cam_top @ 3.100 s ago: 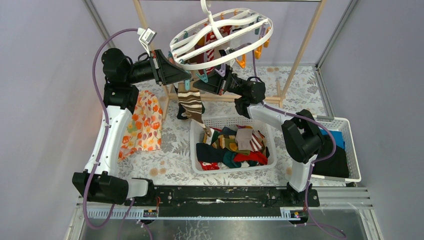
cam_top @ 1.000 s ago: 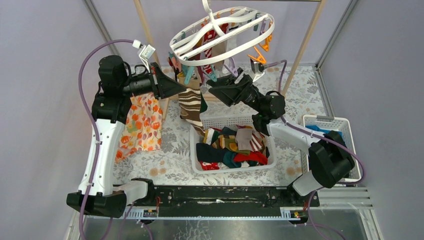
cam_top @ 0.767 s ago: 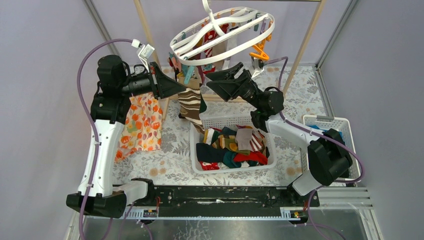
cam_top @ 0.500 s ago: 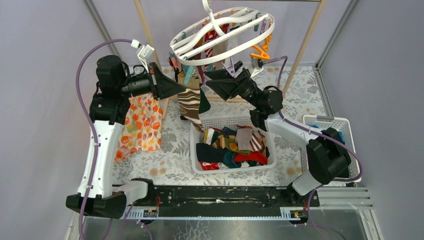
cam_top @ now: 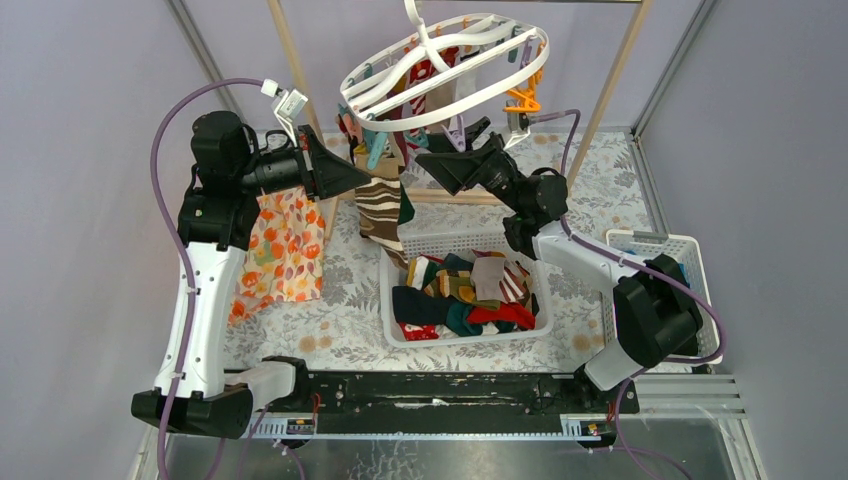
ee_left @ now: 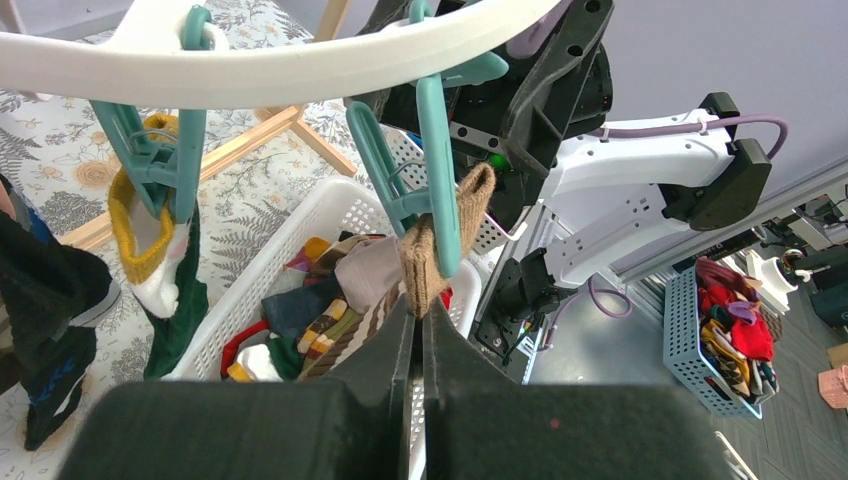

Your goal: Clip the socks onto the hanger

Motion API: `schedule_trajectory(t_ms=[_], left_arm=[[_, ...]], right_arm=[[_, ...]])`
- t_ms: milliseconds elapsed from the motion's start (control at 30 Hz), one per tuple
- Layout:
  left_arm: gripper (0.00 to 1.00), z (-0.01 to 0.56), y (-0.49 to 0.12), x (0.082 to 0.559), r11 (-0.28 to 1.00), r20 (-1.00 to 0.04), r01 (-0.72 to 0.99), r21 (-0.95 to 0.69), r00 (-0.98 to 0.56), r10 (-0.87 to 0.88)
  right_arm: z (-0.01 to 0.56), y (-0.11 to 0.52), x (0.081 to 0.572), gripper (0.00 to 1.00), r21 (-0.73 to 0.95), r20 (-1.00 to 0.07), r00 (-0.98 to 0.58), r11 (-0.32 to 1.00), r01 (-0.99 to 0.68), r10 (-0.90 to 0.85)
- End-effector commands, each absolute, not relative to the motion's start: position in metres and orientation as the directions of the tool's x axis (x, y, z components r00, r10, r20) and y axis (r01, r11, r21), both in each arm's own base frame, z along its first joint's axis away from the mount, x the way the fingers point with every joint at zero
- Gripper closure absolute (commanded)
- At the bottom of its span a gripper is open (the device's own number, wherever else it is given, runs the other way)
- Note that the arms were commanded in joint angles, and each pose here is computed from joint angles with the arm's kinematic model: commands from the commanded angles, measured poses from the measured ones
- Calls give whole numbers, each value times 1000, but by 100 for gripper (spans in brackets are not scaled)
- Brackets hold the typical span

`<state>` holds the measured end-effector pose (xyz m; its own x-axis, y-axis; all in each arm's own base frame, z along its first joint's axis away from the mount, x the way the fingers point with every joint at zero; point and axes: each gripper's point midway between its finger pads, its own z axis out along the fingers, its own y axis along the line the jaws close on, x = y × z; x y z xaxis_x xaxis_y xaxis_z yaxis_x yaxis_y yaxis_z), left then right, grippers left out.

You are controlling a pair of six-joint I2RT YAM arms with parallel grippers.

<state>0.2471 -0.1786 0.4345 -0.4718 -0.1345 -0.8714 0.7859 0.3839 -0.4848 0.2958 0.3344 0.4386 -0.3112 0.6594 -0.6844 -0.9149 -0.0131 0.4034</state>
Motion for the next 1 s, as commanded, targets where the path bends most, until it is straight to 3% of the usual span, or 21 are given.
schedule_trajectory(t_ms=[0,200,400,500,633,733,800,967], left_arm=[[97,451,-176,238,387,-904,819,-424,-406,-132],[97,451,-176,240,397,-906,817,-419,-401,-132],[97,448,-174,242,411,-906,810,-418,-403,-126],[96,449,-173,242,424,-912,809,-406,-391,-125],[94,450,-172,245,443,-912,799,-406,-389,-133],[83,450,-168,250,479,-913,780,-402,-381,-146],[65,452,-164,255,519,-917,759,-392,-366,-158],[37,454,-149,267,632,-930,687,-357,-324,-173]], right_arm=[[476,326,285,17,301,-658,-249,-56,-952,710],[486,326,277,32,267,-651,-263,-110,-957,712],[486,327,276,34,265,-653,-268,-118,-957,708],[488,328,274,50,254,-659,-269,-129,-959,702],[487,327,274,86,261,-654,-269,-122,-958,707],[484,327,276,99,276,-653,-252,-85,-957,714],[482,330,278,100,287,-660,-239,-54,-956,712],[475,347,283,100,297,-702,-151,93,-950,696]])
